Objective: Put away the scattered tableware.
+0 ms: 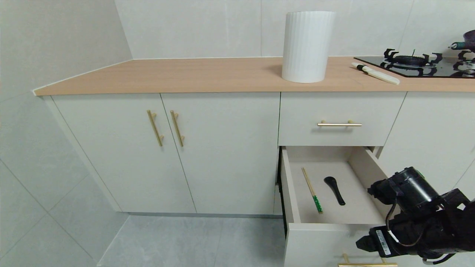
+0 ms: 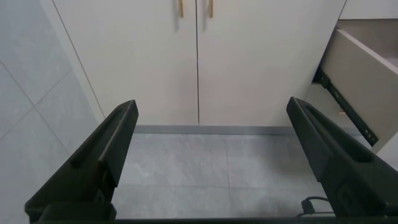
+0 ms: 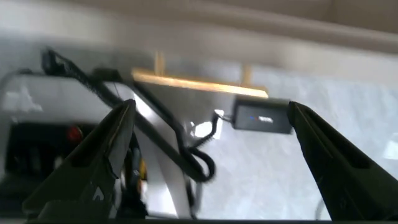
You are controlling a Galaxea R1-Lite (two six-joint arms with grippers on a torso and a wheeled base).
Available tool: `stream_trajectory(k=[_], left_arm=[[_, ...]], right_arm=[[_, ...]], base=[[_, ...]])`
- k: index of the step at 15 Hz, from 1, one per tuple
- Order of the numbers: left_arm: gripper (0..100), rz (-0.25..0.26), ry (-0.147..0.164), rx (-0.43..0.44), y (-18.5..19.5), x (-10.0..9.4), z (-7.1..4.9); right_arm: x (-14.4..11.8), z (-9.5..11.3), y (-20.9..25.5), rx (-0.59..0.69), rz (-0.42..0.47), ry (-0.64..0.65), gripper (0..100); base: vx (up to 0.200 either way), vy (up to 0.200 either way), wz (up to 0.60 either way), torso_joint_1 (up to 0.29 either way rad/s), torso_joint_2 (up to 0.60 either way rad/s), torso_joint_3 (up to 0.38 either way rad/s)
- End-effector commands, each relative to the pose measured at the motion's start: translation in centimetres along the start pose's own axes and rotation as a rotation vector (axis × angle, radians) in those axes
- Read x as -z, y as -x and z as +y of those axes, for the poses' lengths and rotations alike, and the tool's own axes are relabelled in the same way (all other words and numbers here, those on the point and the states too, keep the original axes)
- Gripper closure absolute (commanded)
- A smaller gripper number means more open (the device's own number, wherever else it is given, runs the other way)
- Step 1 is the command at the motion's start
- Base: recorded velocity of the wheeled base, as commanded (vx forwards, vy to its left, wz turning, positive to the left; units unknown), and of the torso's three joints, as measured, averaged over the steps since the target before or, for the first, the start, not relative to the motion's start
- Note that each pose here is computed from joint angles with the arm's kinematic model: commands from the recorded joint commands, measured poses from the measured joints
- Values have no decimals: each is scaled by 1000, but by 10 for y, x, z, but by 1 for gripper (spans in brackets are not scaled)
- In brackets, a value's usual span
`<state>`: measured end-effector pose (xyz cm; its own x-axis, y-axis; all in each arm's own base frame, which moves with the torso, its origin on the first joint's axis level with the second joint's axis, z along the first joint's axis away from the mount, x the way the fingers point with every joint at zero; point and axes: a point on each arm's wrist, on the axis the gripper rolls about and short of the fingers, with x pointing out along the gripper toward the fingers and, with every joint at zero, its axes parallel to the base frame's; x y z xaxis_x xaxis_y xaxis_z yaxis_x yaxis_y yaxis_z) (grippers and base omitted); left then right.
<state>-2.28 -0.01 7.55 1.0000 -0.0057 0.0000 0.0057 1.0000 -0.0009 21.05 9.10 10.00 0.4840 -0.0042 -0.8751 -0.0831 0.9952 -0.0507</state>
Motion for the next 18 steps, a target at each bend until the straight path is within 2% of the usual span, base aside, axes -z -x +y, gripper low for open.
stream_trajectory(k=[1, 7, 9, 11, 12, 18], left_arm=[[0, 0, 1, 0, 0, 0, 0], [0, 0, 1, 0, 0, 0, 0], [0, 0, 1, 0, 0, 0, 0], [0, 2, 1, 0, 0, 0, 0], [0, 2, 1, 0, 0, 0, 0], [0, 0, 1, 0, 0, 0, 0]], right_arm=[[-1, 1, -9, 6, 4, -6, 0], [-10, 0, -10, 2, -99, -58, 0], [-21, -1, -11, -12, -175, -83, 0], [-27, -3, -16, -12, -195, -96, 0], [-45, -8, -34, 10, -223, -112, 0], [-86, -10, -63, 34, -259, -119, 0]], base=[[0, 0, 0, 0, 0, 0], [0, 0, 0, 0, 0, 0], [0, 0, 0, 0, 0, 0], [0, 0, 0, 0, 0, 0], [0, 0, 0, 0, 0, 0], [0, 0, 0, 0, 0, 0]])
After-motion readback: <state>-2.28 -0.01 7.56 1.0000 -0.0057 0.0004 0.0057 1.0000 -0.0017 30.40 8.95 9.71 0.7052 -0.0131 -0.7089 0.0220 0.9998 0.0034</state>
